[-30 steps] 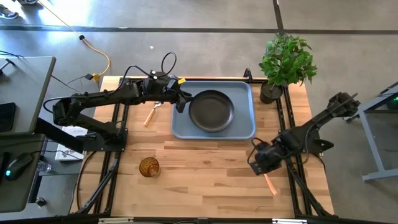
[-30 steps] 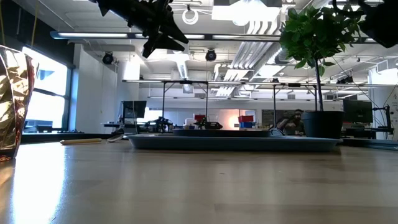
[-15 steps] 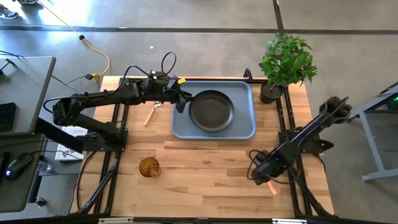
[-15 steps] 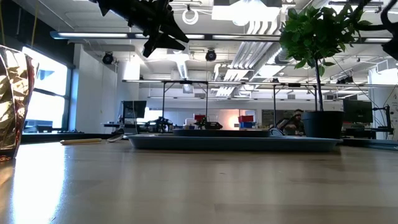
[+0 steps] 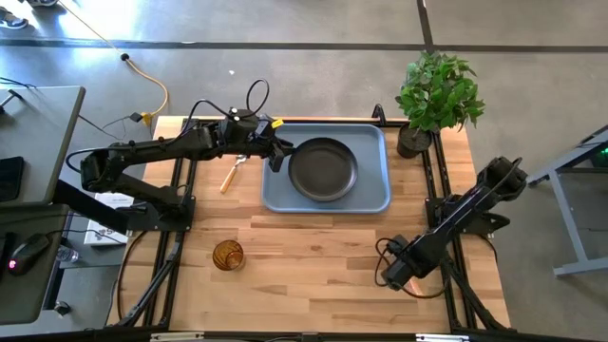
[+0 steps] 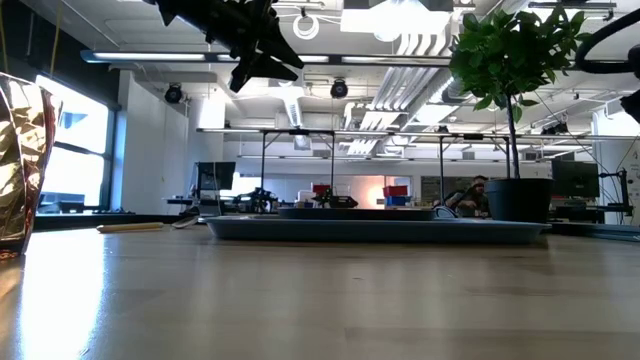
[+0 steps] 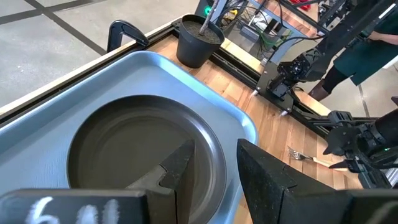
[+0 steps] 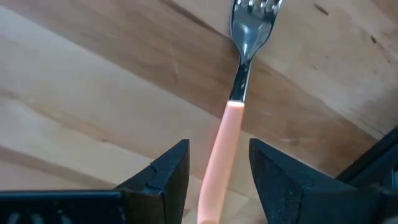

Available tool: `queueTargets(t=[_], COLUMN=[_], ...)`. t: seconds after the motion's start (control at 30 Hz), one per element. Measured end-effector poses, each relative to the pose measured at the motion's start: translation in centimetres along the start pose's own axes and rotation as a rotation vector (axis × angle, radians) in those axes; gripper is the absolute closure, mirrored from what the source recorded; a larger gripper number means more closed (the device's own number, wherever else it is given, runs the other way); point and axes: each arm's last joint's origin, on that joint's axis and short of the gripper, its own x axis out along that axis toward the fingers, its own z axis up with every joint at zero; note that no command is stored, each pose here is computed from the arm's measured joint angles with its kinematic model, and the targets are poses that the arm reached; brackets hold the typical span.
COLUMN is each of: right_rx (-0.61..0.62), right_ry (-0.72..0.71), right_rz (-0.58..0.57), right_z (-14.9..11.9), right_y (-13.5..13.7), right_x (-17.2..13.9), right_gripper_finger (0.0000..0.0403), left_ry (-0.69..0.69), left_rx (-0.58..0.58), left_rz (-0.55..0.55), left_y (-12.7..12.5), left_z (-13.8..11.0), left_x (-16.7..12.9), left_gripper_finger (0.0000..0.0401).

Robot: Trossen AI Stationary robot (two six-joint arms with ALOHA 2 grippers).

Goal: Pick and place plate/cup/fork/spoon on tray
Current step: Put the light orange fork on the blue tray

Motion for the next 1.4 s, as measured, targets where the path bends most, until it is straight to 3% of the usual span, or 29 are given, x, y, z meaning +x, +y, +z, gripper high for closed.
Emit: queueTargets(t=[0.67, 1.4], right_rx=[0.043, 0.153], right_ry=[0.017, 0.021], right_rz=[-0.098, -0.087], right_z=[0.3, 0.3], right_y=[1.0, 1.2], right_x=[2.9, 3.0], right_gripper_finger=[0.0249, 0.0386], left_ry=[0.0, 0.006], left_rx=[-0.019, -0.011], left_rz=[0.0, -0.008], left_y=[0.0, -0.3], left_z=[0.0, -0.1], left_x=[0.0, 0.0], left_gripper_finger=[0.0293, 0.0293])
